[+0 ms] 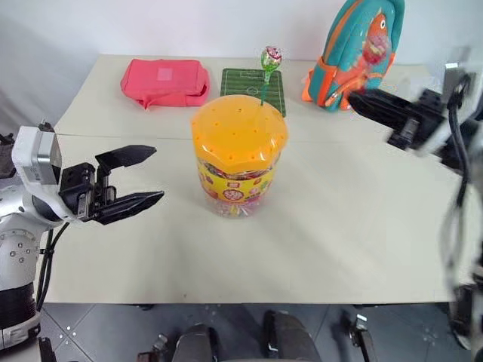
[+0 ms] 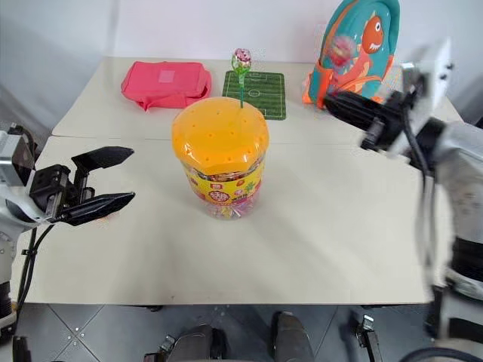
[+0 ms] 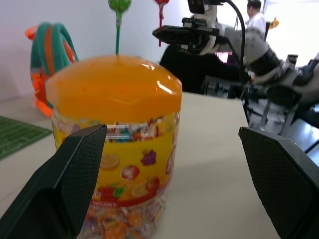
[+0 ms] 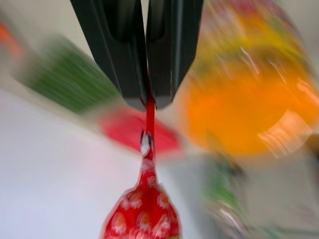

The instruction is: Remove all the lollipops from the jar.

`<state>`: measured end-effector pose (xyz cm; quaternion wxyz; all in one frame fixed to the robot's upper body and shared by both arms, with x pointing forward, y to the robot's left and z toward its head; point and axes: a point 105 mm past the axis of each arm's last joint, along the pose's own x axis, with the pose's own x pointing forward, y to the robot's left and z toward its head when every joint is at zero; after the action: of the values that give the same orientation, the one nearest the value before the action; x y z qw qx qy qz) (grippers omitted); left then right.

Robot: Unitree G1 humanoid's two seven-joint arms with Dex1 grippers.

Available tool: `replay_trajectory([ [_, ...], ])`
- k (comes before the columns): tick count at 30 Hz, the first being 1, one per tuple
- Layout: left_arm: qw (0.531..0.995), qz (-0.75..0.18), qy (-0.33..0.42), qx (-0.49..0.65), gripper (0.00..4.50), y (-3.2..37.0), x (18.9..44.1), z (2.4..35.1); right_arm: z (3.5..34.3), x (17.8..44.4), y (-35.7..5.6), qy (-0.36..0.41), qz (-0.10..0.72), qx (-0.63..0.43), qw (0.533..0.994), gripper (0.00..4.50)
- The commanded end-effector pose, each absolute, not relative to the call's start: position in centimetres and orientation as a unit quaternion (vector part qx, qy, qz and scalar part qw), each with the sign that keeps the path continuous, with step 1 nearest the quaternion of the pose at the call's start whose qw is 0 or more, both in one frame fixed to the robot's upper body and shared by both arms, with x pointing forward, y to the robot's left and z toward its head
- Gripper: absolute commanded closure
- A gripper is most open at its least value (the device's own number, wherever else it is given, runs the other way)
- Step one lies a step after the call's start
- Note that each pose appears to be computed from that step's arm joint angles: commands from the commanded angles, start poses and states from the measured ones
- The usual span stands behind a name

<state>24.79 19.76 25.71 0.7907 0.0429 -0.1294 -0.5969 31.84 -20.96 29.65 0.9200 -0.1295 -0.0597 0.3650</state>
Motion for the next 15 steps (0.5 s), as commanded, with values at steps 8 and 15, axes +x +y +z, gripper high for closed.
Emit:
replay_trajectory([
  [8,0.76,-0.63,-0.117,0.112,0.0,18.4,24.5,23.7,16.4,31.7,-33.2,0.292,0.125,-0.235,0.918,4.48],
  [15,0.757,-0.636,-0.104,0.108,0.0,18.4,24.4,23.2,11.9,29.8,-35.1,0.4,0.124,-0.224,0.88,4.48],
])
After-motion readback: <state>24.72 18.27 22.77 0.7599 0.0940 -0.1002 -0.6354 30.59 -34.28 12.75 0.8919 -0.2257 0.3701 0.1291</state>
